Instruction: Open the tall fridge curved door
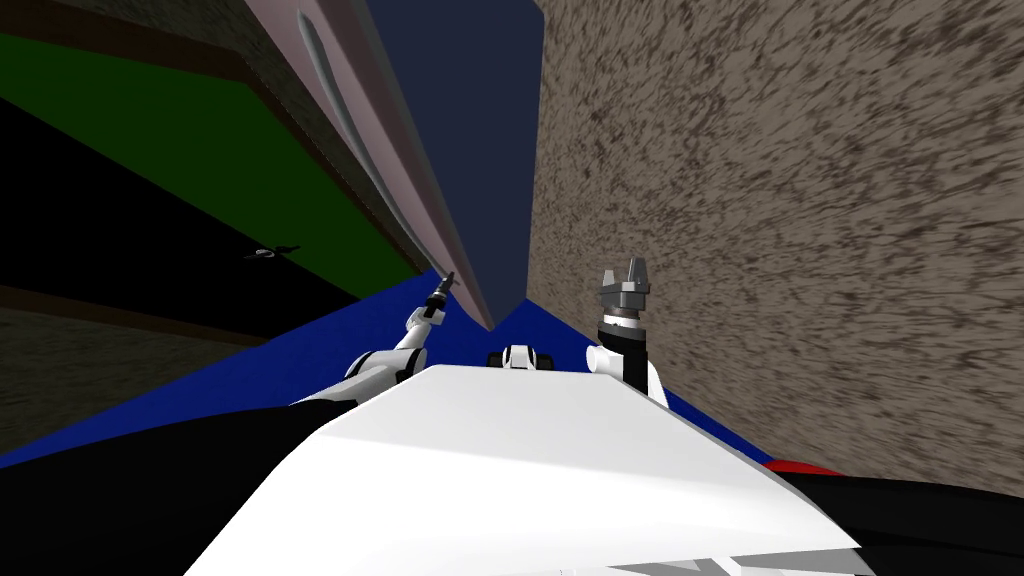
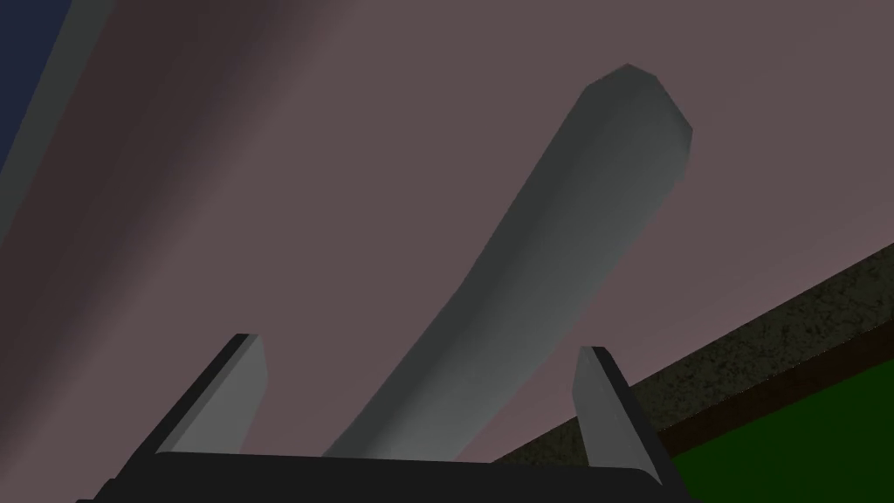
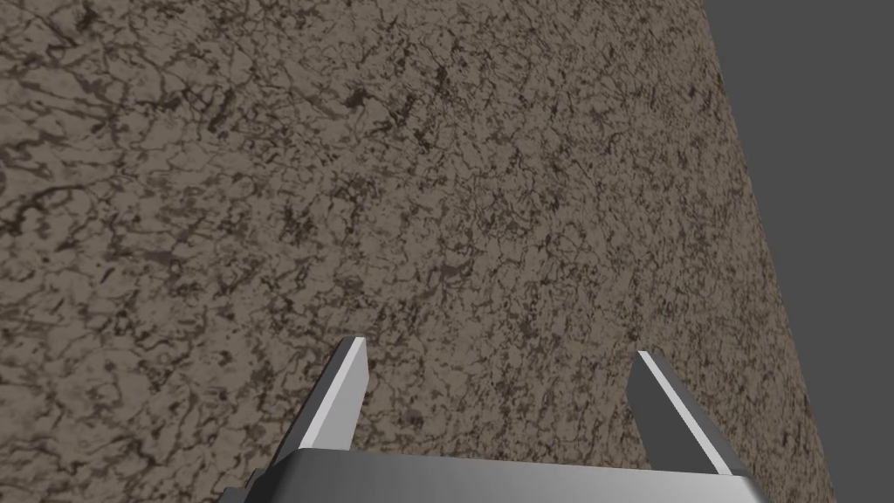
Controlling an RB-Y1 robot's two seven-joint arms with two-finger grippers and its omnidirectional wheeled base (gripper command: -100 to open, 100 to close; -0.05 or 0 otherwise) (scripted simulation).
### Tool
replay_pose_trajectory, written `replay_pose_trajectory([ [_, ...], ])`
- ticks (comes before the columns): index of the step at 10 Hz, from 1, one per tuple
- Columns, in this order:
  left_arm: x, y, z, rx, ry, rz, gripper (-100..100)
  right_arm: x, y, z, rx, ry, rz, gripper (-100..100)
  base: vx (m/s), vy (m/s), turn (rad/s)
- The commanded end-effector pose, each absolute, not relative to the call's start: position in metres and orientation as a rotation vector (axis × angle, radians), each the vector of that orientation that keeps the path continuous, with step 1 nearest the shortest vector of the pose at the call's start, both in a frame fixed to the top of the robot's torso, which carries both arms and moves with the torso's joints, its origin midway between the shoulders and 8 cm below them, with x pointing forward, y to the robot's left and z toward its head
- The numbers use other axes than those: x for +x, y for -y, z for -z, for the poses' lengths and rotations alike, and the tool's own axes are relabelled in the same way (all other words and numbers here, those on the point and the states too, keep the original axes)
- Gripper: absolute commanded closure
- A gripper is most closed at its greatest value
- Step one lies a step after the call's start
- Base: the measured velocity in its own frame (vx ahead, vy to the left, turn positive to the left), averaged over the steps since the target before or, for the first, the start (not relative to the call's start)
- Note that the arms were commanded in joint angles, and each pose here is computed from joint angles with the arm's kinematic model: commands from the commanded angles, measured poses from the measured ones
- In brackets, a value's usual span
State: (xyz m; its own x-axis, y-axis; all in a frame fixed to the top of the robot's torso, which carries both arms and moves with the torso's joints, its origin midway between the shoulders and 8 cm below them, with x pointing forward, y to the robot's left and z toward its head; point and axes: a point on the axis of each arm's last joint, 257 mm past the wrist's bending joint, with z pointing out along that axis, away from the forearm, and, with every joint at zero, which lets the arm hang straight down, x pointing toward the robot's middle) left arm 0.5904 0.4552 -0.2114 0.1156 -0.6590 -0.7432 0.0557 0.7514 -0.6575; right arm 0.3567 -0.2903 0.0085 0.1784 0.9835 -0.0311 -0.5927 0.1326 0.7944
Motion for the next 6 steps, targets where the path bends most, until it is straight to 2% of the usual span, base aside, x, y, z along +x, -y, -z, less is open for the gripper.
replay_pose_trajectory([
  [1,0.599,-0.48,0.193,-0.542,-1.38,0.499,-100,0.357,0.29,-0.008,0.74,-0.659,-1.271,0,-0.067,-0.055,-0.029],
  [6,0.608,-0.504,0.167,-0.538,-1.386,0.428,-100,0.357,0.29,-0.008,0.74,-0.659,-1.272,0,-0.054,-0.047,-0.023],
])
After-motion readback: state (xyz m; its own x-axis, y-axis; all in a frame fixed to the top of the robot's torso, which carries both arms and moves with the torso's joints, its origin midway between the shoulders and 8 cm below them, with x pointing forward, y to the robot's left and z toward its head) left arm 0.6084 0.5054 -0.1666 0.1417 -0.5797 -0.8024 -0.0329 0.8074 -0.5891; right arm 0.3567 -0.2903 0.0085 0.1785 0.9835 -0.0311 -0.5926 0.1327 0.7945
